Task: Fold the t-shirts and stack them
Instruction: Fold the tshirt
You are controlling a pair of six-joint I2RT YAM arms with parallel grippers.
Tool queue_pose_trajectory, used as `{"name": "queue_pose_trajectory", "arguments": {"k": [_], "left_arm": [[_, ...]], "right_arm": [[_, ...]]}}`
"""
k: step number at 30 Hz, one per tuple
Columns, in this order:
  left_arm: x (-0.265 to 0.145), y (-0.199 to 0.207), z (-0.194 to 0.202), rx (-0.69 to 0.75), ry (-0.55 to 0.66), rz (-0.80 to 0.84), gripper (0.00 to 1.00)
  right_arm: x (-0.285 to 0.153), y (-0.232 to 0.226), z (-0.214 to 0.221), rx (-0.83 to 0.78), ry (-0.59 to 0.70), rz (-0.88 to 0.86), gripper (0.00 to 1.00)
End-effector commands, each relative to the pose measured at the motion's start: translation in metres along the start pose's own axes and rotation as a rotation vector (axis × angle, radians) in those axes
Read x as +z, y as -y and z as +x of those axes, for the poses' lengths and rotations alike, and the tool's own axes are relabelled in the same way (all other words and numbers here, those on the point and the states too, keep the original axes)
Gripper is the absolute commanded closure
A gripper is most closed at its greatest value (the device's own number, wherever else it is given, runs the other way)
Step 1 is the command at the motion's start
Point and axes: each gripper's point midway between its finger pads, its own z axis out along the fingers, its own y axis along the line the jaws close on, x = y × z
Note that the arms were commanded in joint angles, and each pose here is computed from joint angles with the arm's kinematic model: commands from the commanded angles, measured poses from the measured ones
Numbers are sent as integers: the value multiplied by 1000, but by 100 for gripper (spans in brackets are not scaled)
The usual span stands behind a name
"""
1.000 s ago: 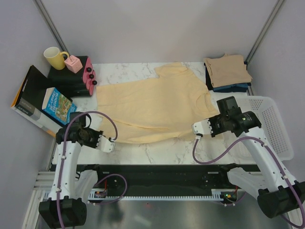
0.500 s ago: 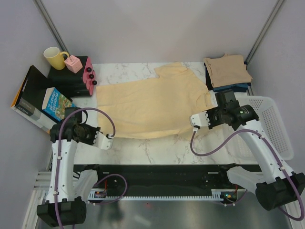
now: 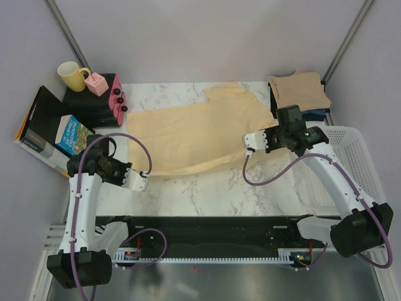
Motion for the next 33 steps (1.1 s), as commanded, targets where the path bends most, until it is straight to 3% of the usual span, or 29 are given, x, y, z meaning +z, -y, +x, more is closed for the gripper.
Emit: {"name": "queue_pose_trajectory", "arguments": {"k": [1, 20, 33], "left_arm": [[10, -12, 10, 61, -30, -25, 98], [62, -56, 52, 2, -120, -123, 98], [80, -63, 65, -27, -136, -94, 98]], "right_arm": [[15, 25, 2, 16, -4, 66, 100], [65, 32, 10, 6, -23, 60, 100], [93, 53, 13, 15, -27, 92, 100]]}}
